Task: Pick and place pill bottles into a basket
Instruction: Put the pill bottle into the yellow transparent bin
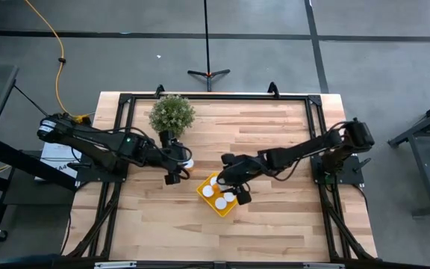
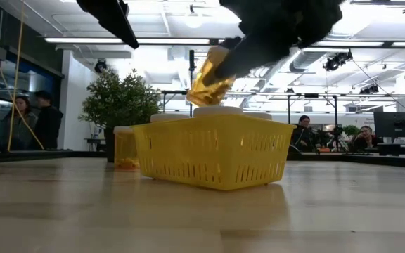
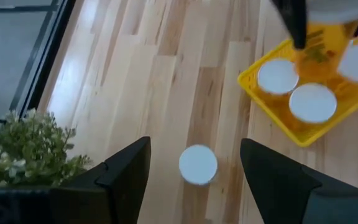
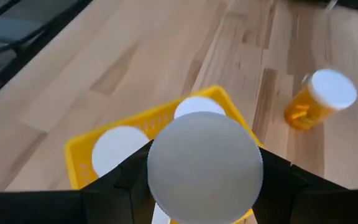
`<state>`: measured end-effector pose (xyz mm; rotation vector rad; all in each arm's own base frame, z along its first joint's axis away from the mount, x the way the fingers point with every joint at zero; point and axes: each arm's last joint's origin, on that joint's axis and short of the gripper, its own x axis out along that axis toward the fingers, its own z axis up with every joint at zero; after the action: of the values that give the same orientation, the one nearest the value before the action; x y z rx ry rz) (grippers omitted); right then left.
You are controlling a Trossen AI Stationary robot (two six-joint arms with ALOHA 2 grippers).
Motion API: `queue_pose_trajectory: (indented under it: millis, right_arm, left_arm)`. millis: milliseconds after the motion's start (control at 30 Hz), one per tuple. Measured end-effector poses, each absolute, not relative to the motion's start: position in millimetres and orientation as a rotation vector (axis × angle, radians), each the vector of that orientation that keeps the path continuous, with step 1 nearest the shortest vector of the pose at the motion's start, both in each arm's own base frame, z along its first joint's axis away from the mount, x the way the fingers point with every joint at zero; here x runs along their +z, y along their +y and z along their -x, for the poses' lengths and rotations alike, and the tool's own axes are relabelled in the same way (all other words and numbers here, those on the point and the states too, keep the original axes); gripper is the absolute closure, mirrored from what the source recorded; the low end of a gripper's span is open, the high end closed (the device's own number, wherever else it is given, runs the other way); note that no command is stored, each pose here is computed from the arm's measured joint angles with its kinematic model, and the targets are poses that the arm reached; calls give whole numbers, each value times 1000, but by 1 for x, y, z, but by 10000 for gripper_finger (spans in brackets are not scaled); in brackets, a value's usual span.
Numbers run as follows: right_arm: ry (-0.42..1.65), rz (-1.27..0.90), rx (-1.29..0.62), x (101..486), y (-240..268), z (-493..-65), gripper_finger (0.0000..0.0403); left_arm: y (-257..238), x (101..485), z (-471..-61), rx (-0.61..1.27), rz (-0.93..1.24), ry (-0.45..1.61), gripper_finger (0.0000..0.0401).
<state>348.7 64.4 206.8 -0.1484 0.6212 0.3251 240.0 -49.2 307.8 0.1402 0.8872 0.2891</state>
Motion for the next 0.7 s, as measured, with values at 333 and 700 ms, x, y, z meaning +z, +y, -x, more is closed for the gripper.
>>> queue_pose_trajectory:
  millis: [333,700]
  right_arm:
    - [699,167,363,200,67,-351,211]
    - [735,188,370,196,66,-350,211]
  left_arm:
    - [-48,307,-236,309,-117,911,119]
    - [-48,307,-236,309,-116,908,119]
